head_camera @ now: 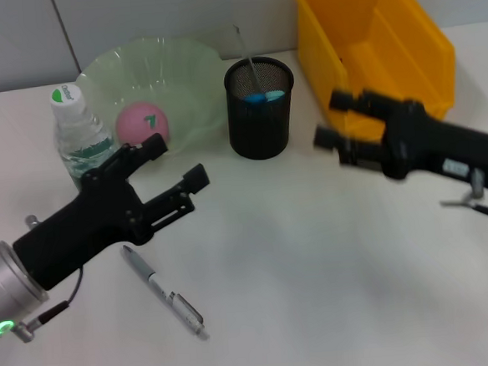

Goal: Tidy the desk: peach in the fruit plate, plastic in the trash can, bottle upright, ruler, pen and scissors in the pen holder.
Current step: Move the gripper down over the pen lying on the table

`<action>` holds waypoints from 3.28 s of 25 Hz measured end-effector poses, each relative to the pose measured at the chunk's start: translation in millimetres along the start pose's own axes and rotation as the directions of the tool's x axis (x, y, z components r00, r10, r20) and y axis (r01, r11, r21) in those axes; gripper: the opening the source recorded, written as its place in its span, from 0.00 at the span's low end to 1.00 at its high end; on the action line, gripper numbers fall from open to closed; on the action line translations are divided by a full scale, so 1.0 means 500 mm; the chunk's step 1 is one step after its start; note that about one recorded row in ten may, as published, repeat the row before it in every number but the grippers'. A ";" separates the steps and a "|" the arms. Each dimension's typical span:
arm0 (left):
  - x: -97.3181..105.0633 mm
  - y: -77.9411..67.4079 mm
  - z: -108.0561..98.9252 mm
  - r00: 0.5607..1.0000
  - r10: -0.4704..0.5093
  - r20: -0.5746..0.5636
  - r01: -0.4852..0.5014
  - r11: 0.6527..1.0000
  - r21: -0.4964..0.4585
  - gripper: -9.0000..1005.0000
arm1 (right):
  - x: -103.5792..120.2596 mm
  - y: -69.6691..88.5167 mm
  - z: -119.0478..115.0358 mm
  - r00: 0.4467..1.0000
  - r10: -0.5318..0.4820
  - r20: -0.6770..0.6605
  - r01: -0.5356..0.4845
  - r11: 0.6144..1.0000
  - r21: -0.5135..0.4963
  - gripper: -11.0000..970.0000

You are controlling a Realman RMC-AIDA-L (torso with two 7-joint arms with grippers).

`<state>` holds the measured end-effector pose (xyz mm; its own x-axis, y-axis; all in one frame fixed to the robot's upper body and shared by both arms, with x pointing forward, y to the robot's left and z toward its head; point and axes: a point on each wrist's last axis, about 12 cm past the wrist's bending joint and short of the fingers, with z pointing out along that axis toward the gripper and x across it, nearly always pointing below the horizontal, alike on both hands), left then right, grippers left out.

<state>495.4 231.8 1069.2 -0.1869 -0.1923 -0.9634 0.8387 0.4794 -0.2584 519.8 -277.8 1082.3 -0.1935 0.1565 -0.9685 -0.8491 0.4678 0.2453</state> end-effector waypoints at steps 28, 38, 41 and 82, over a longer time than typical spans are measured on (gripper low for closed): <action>-0.279 0.022 0.080 0.749 0.583 -0.316 -0.340 0.747 0.571 0.85 | -0.048 -0.010 -0.077 0.875 0.167 -0.454 -0.201 0.979 -0.029 0.79; -0.320 -0.032 0.166 0.362 0.886 -0.289 -0.448 0.437 0.780 0.84 | -0.080 -0.020 -0.091 0.851 0.232 -0.472 -0.270 0.963 -0.012 0.79; -0.302 -0.046 0.188 0.251 0.932 -0.263 -0.413 0.349 0.841 0.84 | -0.090 -0.027 -0.083 0.842 0.232 -0.486 -0.272 0.962 -0.012 0.79; -0.145 -0.044 0.293 -0.125 0.990 -0.065 -0.044 0.060 0.997 0.84 | -0.092 -0.038 -0.072 0.790 0.278 -0.547 -0.317 0.948 0.023 0.79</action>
<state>565.6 109.6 1155.0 0.8203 0.5545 -0.1401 0.5688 -0.8165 0.0988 527.2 -325.6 1120.8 -0.6575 -0.2224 -0.7199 -0.7322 0.4140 0.5408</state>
